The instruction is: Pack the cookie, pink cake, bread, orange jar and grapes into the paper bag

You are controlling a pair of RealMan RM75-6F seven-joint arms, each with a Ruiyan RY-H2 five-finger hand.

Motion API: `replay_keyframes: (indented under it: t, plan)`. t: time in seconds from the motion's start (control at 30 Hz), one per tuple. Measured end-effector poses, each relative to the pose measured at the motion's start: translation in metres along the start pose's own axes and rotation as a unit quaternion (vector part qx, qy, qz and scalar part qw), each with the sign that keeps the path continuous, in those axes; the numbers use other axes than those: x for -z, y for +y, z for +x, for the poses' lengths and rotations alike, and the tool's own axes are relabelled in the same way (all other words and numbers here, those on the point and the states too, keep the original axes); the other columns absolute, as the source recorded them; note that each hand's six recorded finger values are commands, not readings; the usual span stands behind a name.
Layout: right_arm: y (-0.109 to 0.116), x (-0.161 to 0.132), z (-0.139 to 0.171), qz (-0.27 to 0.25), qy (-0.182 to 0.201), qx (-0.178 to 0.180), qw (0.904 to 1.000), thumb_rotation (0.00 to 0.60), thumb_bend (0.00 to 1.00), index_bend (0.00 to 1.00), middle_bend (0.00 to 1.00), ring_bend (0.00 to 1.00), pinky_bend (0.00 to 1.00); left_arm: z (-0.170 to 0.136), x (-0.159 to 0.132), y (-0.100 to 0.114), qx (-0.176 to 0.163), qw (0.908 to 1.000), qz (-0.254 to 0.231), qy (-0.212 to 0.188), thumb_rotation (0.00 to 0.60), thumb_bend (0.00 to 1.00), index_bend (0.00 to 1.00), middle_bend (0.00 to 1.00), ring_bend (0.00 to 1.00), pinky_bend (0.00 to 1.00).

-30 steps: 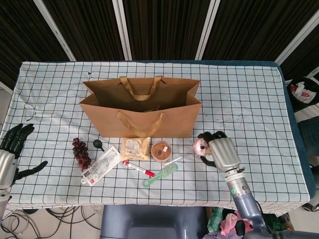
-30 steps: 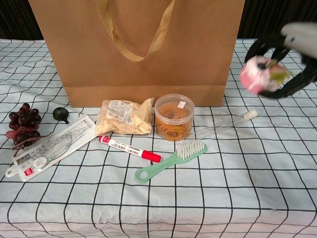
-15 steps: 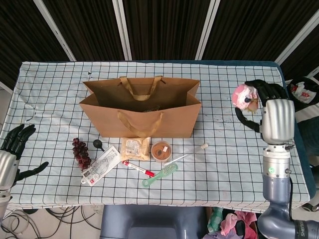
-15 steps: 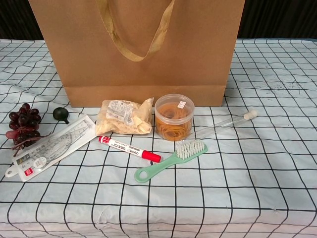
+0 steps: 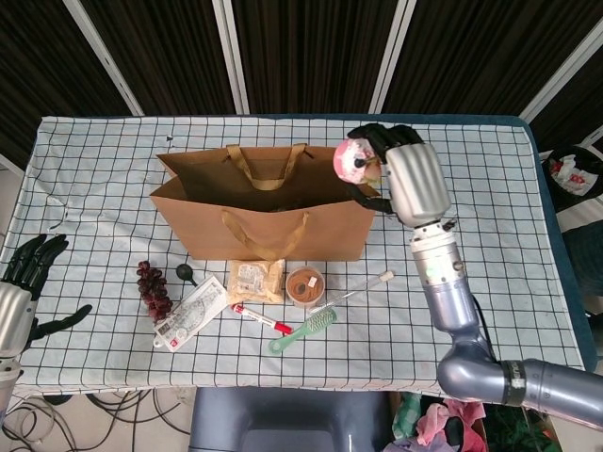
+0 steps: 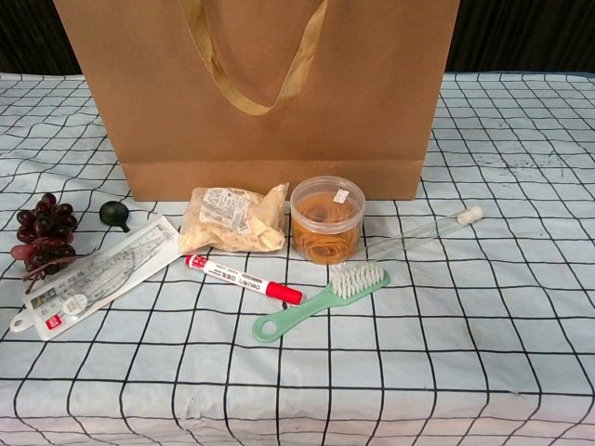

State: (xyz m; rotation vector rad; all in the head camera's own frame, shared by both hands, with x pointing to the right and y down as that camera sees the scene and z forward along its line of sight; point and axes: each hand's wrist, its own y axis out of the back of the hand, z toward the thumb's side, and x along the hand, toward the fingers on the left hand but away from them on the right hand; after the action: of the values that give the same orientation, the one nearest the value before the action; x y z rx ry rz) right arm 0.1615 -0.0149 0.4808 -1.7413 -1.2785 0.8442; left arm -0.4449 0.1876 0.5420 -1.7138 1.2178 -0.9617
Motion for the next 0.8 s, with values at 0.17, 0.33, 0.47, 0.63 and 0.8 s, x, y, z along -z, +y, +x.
replay_keyframes:
  t: [0.17, 0.33, 0.47, 0.63, 0.8]
  plan:
    - [-0.028, -0.015, -0.015, 0.007, 0.002, -0.029, 0.9996, 0.6, 0.33, 0.37, 0.35, 0.42, 0.26, 0.001, 0.001, 0.0, 0.001, 1.0, -0.002, 0.001, 0.6, 0.12, 0.09, 0.08, 0.0, 0.08]
    - [-0.051, -0.023, -0.019, 0.015, 0.004, -0.057, 0.9982, 0.6, 0.3, 0.37, 0.33, 0.4, 0.26, 0.001, 0.001, 0.002, -0.001, 1.0, -0.006, 0.001, 0.6, 0.12, 0.09, 0.08, 0.0, 0.08]
    - [-0.06, -0.028, -0.019, 0.021, 0.005, -0.07, 0.9973, 0.6, 0.23, 0.27, 0.25, 0.3, 0.25, 0.001, 0.002, 0.004, -0.004, 1.0, -0.008, 0.003, 0.6, 0.12, 0.09, 0.08, 0.0, 0.08]
    - [-0.066, -0.027, -0.016, 0.023, -0.005, -0.091, 0.9956, 0.6, 0.15, 0.15, 0.11, 0.2, 0.24, 0.001, 0.003, 0.005, -0.005, 0.9999, -0.012, 0.006, 0.6, 0.12, 0.09, 0.08, 0.0, 0.08]
    - [-0.065, -0.025, -0.015, 0.032, -0.007, -0.103, 0.9942, 0.6, 0.11, 0.11, 0.05, 0.17, 0.23, 0.001, 0.002, 0.005, -0.003, 0.9999, -0.011, 0.007, 0.6, 0.12, 0.09, 0.08, 0.0, 0.08]
